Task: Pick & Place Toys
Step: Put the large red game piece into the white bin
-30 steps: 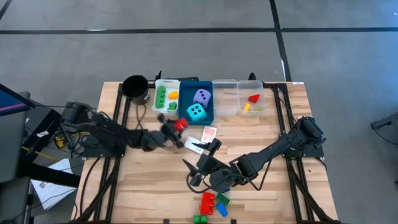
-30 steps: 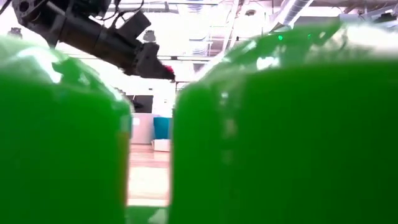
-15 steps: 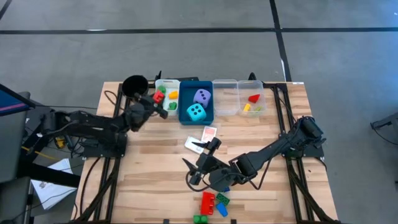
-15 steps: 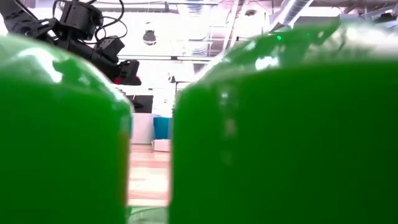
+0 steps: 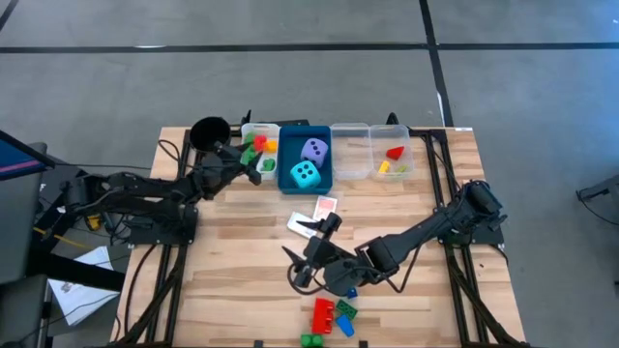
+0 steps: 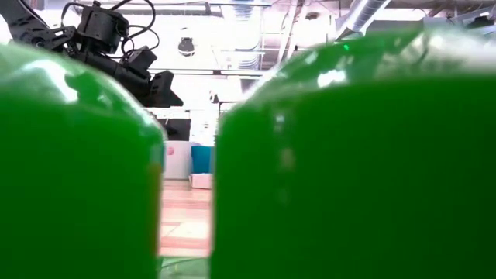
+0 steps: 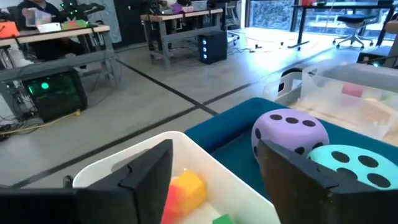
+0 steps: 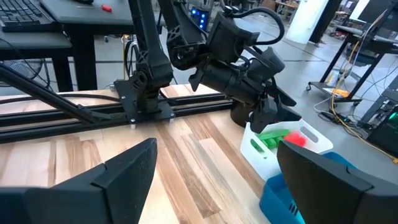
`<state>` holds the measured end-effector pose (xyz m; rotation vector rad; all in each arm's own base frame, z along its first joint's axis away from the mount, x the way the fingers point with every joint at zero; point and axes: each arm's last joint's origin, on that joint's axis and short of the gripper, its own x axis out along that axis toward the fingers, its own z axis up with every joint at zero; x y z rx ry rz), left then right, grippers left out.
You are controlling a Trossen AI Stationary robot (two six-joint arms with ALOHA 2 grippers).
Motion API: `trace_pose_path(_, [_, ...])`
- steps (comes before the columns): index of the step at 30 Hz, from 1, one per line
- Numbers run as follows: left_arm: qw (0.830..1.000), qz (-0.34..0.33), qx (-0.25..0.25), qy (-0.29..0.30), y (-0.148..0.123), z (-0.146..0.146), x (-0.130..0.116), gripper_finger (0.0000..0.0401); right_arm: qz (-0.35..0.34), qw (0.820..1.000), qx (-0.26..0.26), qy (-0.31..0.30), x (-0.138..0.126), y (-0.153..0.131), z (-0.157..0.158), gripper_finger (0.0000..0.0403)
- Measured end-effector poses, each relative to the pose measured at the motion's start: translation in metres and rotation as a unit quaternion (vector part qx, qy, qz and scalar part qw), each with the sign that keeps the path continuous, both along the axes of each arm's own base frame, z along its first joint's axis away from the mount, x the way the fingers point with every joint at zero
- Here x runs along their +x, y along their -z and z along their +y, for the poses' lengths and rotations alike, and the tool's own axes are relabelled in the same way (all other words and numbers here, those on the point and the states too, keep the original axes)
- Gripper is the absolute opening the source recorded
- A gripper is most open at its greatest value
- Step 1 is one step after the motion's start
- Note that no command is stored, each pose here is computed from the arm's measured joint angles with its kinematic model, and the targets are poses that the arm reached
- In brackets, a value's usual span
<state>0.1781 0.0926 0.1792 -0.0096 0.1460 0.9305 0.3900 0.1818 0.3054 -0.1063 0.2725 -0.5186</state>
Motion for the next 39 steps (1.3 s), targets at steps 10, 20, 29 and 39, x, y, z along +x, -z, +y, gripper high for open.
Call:
trace_pose_path(10, [0.976, -0.07, -0.124, 0.164, 0.005, -0.009, 0.007, 0.0269, 0.001, 1.0, 0.002, 0.003, 0.001, 0.001, -0.002, 0.0327])
trace_pose_path(20, [0.863, -0.018, -0.2, 0.464, 0.011, -0.074, 0.022, 0.0259, 0.001, 1.0, 0.002, 0.003, 0.0, 0.001, -0.001, 0.0327])
trace_pose_path(29, [0.799, 0.004, -0.177, 0.574, 0.009, -0.15, 0.016, 0.0258, -0.005, 0.999, 0.048, -0.025, -0.016, 0.007, 0.027, 0.0327])
trace_pose_path(39, [0.828, -0.034, -0.133, 0.544, 0.004, -0.19, 0.003, 0.0267, -0.034, 0.998, 0.052, -0.015, -0.042, 0.007, 0.062, 0.0327])
